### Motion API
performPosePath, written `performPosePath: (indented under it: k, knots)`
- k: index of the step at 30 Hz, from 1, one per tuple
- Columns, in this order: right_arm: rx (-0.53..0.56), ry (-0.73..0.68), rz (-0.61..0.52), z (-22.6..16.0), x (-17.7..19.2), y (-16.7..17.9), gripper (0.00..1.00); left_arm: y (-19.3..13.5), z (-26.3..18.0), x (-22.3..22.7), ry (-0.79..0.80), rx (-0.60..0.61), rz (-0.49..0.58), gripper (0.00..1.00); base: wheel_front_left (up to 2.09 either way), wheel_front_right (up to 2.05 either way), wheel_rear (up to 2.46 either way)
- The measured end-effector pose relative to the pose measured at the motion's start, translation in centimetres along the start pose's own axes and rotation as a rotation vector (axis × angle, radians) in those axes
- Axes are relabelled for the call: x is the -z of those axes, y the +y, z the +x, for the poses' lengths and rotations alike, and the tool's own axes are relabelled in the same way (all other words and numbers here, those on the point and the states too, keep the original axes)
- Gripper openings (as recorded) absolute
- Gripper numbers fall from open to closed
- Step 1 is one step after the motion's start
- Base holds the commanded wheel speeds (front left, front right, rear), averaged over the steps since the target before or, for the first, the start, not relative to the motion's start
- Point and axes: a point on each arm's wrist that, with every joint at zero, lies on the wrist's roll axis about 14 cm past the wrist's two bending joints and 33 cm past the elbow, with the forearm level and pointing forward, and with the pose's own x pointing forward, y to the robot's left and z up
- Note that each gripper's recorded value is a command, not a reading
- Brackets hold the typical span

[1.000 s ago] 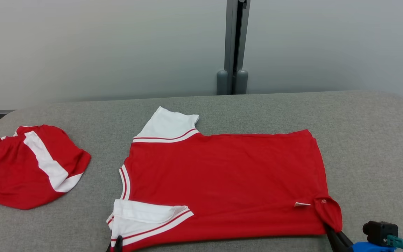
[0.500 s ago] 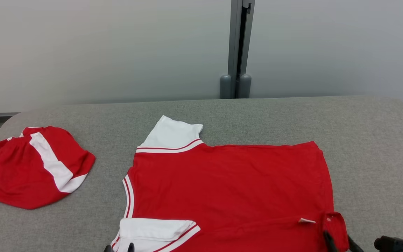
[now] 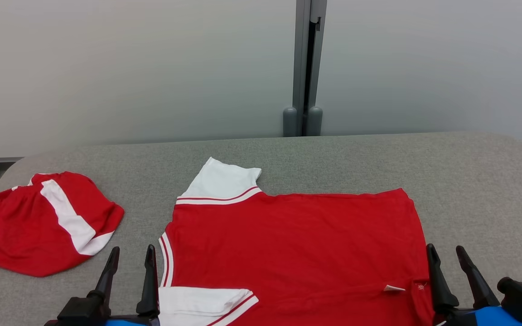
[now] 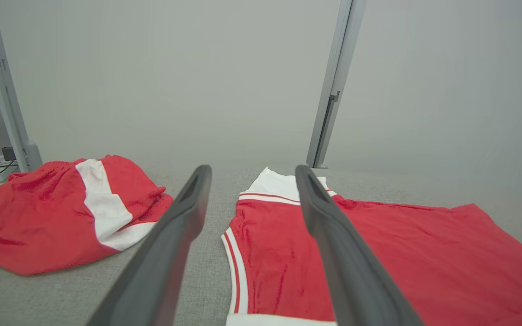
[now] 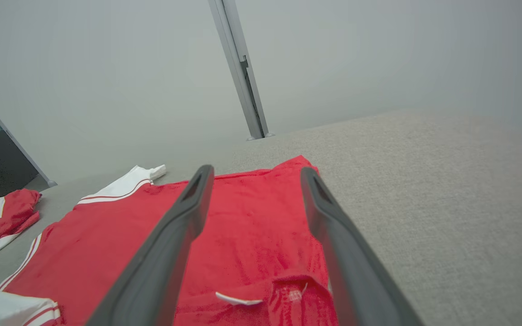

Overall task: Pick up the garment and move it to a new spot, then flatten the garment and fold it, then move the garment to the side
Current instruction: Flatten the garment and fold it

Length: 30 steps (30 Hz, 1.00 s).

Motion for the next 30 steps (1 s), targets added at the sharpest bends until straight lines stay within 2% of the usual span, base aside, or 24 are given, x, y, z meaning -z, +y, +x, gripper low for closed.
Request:
performPosePath:
  k: [12,30]
  knots:
    - [-0.104,-0.131,-0.074,0.4,-2.8,4.2,1.00,1.3,0.2,-3.5,-0.111,-0.040,0.092,1.00,0.00,0.00,0.00]
    - [-0.072,-0.107,-0.098,-1.4,-2.0,3.1,1.00,1.9,-1.0,-1.5,-0.050,-0.046,0.113,1.00,0.00,0.00,0.00]
